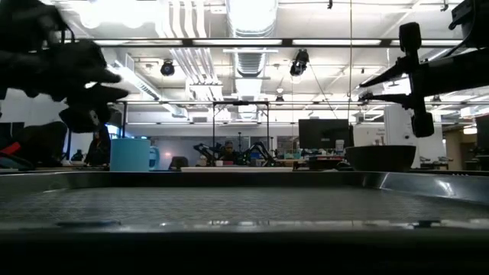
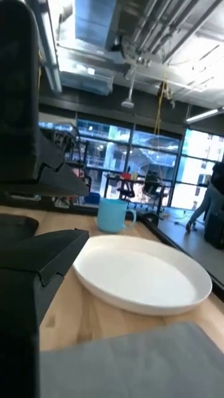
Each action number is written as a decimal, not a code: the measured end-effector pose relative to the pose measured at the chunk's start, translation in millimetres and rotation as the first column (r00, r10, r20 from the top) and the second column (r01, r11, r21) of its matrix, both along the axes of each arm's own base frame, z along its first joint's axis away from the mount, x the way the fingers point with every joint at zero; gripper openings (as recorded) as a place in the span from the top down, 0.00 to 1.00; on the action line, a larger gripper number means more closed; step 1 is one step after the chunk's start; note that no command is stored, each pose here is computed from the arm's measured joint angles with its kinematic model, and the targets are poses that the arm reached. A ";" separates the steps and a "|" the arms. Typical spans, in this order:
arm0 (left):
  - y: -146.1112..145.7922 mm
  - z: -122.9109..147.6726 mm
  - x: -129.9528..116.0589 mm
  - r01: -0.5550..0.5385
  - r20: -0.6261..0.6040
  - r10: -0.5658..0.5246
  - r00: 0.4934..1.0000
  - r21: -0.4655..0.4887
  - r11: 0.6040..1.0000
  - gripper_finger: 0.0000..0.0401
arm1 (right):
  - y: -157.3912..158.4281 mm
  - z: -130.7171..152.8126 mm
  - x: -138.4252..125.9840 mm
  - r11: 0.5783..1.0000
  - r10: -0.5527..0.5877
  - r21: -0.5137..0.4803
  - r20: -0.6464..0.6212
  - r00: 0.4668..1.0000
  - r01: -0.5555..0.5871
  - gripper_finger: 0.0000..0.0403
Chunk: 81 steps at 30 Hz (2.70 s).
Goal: Set up tray
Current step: Put the blue mug on the black tray
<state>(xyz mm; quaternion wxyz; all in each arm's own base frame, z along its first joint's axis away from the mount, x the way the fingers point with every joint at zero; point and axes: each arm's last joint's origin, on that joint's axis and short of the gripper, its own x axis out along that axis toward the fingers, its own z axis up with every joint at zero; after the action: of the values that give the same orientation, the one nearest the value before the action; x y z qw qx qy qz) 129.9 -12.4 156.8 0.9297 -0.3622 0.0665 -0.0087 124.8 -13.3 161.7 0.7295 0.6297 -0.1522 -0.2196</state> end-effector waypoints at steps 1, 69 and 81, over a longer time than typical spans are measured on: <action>1.4 1.5 0.2 -0.054 0.011 0.055 0.998 -0.060 0.997 0.79 | 0.0 0.0 0.5 1.000 0.000 -0.002 0.000 1.000 0.000 0.79; 165.0 101.1 94.0 -0.192 -0.918 0.394 0.039 0.380 0.905 0.52 | 0.5 -21.0 9.6 0.998 0.017 -0.051 -0.221 0.975 -0.029 0.79; 169.1 54.3 99.9 -0.096 -0.952 0.296 -0.074 0.303 0.948 0.58 | 0.1 -21.0 9.4 0.998 0.004 -0.057 -0.224 0.975 -0.017 0.79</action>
<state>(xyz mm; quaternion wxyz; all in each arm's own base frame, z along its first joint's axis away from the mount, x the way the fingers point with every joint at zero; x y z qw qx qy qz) 229.8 156.7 211.1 0.6079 -0.1963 0.6609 0.3939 134.2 -13.2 140.7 0.7611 0.5803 -0.0722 -0.2808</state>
